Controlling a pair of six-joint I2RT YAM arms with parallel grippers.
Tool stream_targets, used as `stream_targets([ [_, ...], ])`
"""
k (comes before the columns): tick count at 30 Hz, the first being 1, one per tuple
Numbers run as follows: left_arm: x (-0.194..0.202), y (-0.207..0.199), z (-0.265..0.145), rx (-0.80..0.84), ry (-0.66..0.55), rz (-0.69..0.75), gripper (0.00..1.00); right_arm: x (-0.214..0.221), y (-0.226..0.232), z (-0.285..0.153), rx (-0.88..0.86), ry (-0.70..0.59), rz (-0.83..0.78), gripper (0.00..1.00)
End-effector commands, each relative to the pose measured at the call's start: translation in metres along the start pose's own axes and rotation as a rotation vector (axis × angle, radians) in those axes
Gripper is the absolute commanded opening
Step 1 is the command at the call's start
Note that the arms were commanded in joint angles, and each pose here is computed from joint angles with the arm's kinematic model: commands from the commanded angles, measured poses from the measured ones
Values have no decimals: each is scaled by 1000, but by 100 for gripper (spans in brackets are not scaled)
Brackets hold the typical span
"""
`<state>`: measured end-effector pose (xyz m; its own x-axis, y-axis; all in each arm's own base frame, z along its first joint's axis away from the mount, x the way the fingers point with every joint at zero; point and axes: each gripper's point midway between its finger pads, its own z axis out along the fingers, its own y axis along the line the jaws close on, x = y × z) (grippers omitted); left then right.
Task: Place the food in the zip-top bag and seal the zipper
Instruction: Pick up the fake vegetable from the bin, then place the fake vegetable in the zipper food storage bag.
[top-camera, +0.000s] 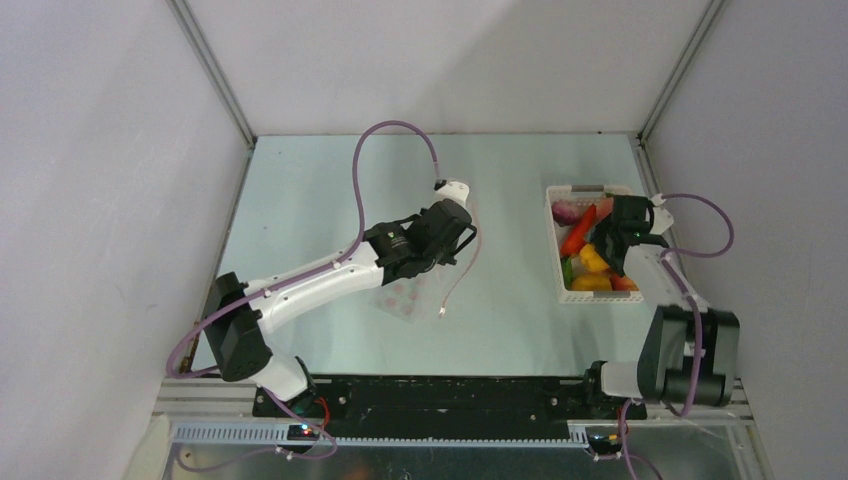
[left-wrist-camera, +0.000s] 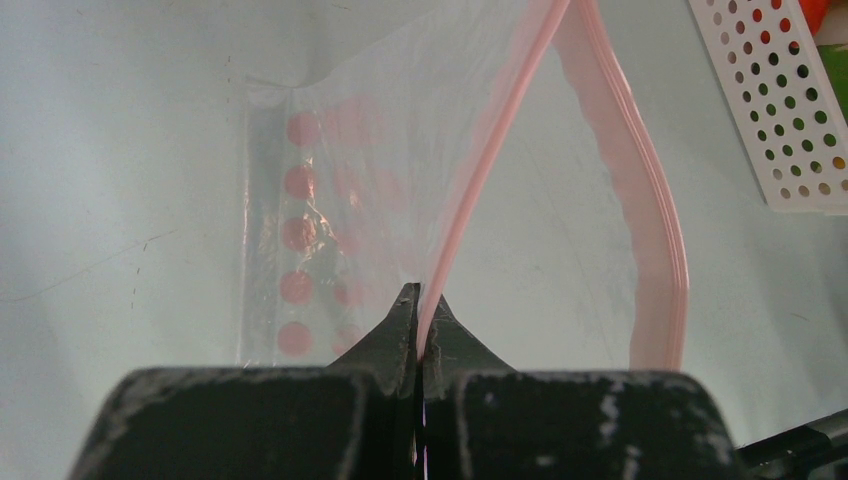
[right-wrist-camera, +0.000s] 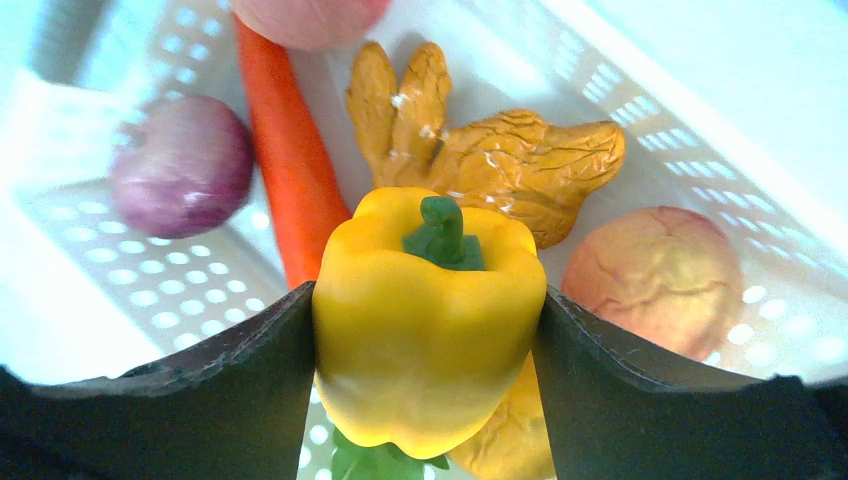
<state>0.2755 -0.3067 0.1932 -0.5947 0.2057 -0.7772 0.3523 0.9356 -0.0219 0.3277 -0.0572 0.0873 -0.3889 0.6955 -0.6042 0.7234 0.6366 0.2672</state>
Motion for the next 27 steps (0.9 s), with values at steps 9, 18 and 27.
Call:
stream_targets([
  [9, -20, -4, -15, 53, -60, -78, 0, -54, 14, -119, -274, -269, 6, 39],
  [18, -22, -6, -18, 74, -77, -101, 0, -39, 77, -220, -826, -278, -101, 33],
  [27, -21, -13, -20, 120, -74, -136, 0, 16, 136, -304, -1273, -139, -232, 30],
])
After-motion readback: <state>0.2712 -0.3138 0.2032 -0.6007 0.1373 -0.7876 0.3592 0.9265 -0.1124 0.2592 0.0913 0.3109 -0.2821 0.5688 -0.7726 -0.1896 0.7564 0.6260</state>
